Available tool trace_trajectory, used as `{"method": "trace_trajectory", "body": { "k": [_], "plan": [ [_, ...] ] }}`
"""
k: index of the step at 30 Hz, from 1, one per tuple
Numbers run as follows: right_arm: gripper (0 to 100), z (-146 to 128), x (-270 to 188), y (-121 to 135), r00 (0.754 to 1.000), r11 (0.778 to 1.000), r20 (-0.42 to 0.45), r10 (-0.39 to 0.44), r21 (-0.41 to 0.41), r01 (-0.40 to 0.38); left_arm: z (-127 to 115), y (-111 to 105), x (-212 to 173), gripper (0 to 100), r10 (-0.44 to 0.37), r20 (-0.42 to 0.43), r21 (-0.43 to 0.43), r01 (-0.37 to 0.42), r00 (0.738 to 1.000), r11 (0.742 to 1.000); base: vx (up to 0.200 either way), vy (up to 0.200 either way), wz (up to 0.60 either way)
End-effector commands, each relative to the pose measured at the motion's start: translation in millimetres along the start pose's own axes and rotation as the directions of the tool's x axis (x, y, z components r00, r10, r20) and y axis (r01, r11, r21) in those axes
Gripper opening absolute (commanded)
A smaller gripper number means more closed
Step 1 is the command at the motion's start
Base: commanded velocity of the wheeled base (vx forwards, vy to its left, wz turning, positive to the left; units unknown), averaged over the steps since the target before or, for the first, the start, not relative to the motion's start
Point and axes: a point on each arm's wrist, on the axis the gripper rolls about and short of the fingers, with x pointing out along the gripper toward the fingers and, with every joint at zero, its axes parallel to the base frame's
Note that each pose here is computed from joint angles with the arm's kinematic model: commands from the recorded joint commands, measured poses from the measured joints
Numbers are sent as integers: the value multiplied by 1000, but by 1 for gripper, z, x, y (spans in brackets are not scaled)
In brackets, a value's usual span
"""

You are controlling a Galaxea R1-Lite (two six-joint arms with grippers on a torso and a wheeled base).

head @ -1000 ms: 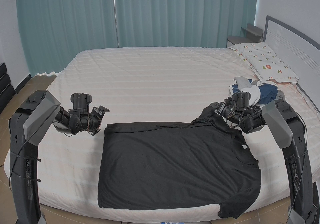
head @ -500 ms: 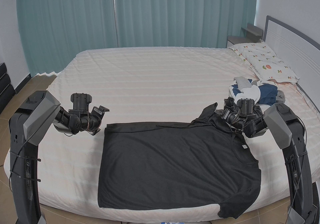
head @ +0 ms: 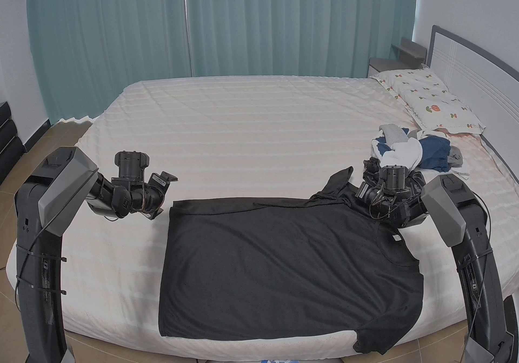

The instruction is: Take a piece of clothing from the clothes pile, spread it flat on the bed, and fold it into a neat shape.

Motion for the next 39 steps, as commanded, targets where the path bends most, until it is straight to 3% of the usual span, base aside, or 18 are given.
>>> {"method": "trace_trajectory", "body": {
  "k": [1, 10, 22, 27, 30, 31, 39],
  "plan": [
    [0, 5, -1, -2, 1000, 1000, 18, -1, 4, 1, -1, 2, 1, 100, 3, -2, 0, -3, 1000, 1000, 0, 0, 0],
    [0, 44, -11, -1, 993, 1000, 114, 10, 21, -12, -1, 0, 2, 100, 0, -2, 3, 0, 1000, 1000, 0, 0, 0],
    [0, 29, -11, -11, 996, 1000, 91, -14, 16, 13, -4, 2, 8, 100, 2, -9, 40, -2, 1000, 999, 0, 0, 0],
    [0, 38, -16, 9, 983, 999, 173, 54, -5, -54, -4, 2, 8, 100, 4, -9, 43, -3, 1000, 999, 0, 0, 0],
    [0, 32, -16, 8, 988, 999, 148, 41, -6, -40, -6, 2, 10, 100, 3, -12, 44, -2, 1000, 999, 0, 0, 0],
    [100, 25, -15, 4, 993, 1000, 118, 23, -3, -23, -5, 2, 12, 100, 0, -10, 46, 1, 1000, 999, 0, 0, 0],
    [100, 9, -9, -10, 997, 1000, 80, -9, -14, 10, -7, -7, 23, 100, -13, -14, 54, 13, 1000, 998, 0, 0, 0]
  ]
}}
